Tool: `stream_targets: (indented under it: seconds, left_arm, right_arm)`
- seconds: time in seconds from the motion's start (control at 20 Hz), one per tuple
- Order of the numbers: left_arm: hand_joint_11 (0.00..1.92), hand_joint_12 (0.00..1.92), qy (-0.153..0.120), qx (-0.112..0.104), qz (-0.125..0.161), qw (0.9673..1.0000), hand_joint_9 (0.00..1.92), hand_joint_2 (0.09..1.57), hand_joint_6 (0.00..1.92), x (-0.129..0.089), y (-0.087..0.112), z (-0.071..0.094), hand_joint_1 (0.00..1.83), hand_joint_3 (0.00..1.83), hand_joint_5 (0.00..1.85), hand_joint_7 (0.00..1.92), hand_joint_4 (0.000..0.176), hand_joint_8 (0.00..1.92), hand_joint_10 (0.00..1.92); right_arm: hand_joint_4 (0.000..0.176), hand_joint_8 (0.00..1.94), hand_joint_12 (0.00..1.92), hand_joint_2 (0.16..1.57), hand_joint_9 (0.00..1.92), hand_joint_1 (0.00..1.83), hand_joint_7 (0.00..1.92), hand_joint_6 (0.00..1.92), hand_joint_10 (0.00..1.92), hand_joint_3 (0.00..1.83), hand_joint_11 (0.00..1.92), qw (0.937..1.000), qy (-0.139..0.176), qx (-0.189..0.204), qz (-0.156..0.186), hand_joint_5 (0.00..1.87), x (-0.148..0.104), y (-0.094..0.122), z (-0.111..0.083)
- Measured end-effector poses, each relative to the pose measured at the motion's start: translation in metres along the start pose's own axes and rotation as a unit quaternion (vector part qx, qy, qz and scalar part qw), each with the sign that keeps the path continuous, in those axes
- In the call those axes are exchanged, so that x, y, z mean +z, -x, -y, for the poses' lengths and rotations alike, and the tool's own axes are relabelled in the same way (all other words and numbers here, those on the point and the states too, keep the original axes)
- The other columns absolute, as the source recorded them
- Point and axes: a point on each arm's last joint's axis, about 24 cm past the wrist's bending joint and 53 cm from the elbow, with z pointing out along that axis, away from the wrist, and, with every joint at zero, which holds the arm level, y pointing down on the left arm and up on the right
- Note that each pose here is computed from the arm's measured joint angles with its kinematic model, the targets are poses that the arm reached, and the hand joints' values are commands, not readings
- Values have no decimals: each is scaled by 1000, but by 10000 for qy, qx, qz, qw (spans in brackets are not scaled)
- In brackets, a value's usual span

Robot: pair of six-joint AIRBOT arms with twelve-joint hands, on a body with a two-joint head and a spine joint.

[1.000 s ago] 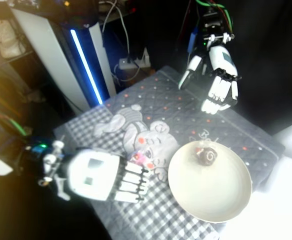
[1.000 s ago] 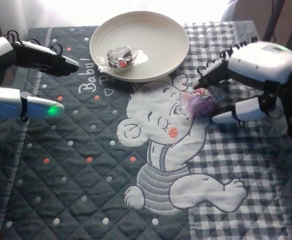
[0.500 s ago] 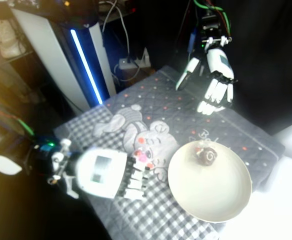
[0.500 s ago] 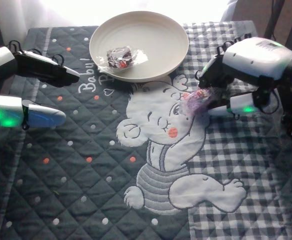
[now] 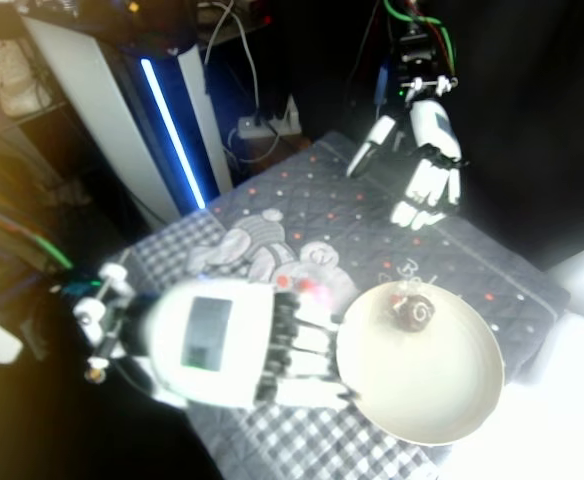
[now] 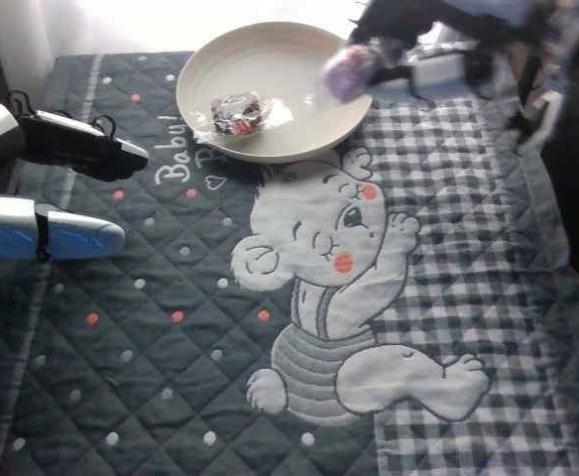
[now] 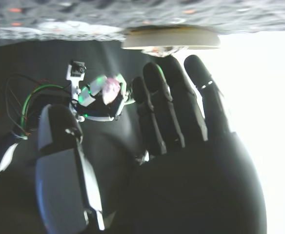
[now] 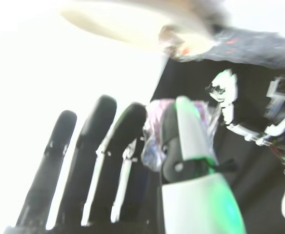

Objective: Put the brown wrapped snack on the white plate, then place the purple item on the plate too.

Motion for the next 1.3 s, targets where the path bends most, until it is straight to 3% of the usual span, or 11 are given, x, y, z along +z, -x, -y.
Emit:
stream_targets:
  seconds: [0.15, 0.2, 0.3, 0.35, 0.4, 0.45, 0.55, 0.75, 0.95, 1.05, 1.3]
  left_arm:
    - [217, 1175, -56, -43, -65, 10000, 691, 892, 15, 3, -8, 2, 779, 0, 797, 823, 0, 13, 227]
    - [250, 1116, -51, -22, -110, 9999, 699, 889, 6, 4, -11, 2, 782, 0, 801, 819, 0, 7, 206]
    - [253, 1078, -69, -18, -89, 9999, 712, 888, 3, 7, -8, 2, 779, 0, 804, 828, 0, 6, 183]
    - [273, 1077, -90, -34, -59, 9999, 735, 890, 3, 8, -5, 4, 781, 1, 806, 842, 0, 11, 184]
    - [294, 1019, -109, -56, -28, 9999, 760, 889, 4, 8, -3, 5, 792, 0, 821, 866, 0, 15, 169]
    - [287, 1041, -119, -87, -32, 9999, 786, 897, 3, 7, -4, 4, 802, 1, 828, 881, 0, 14, 153]
    - [248, 1065, -57, -153, -81, 9998, 775, 904, 2, 3, -10, -1, 801, 2, 841, 882, 0, 6, 119]
    - [193, 1287, -53, -341, 131, 9993, 767, 933, 1, -4, 1, -1, 797, 1, 803, 824, 0, 4, 109]
    - [143, 1271, -235, -389, 485, 9978, 788, 950, 2, -26, 24, 8, 825, 6, 803, 869, 0, 16, 110]
    - [323, 1086, -430, -431, 769, 9952, 811, 920, 15, -44, 39, 20, 885, 0, 817, 874, 0, 10, 113]
    - [188, 1171, -1151, -234, 1445, 9825, 726, 921, 4, -89, 68, 64, 918, 0, 818, 819, 0, 0, 144]
  right_arm:
    - [22, 670, 1195, 1031, 979, 1254, 1195, 631, 589, 1, 493, 9992, -313, -263, 43, 1168, 36, -3, 8]
    - [0, 558, 1844, 1007, 1182, 1204, 1340, 498, 1597, 0, 1152, 9982, -537, -268, 29, 1251, 51, -6, 16]
    - [0, 323, 1657, 1013, 1090, 1165, 1311, 548, 1310, 0, 1006, 9963, -787, -334, -116, 1226, 57, -16, 28]
    - [0, 112, 1477, 883, 1010, 945, 1126, 169, 886, 0, 872, 9950, -898, -394, -215, 845, 56, -22, 33]
    - [41, 26, 1272, 807, 538, 646, 696, 41, 573, 0, 347, 9937, -998, -421, -276, 405, 54, -25, 39]
    - [125, 0, 1247, 708, 345, 467, 358, 1, 109, 0, 29, 9930, -1062, -430, -279, 52, 52, -23, 43]
    - [174, 6, 993, 716, 183, 467, 100, 0, 15, 2, 0, 9936, -1029, -394, -231, 1, 48, -17, 40]
    - [176, 3, 337, 737, 11, 516, 23, 0, 11, 0, 0, 9983, -586, -70, -8, 0, 33, -1, 10]
    - [176, 0, 857, 743, 56, 595, 53, 0, 0, 0, 83, 9983, 276, 157, 494, 0, 2, 37, -39]
    - [176, 8, 67, 755, 10, 585, 81, 0, 1, 2, 0, 9943, 552, 459, 791, 0, -33, 46, -44]
    - [176, 0, 0, 742, 0, 726, 64, 0, 0, 0, 1, 9873, 976, 459, 1168, 0, -119, 50, -65]
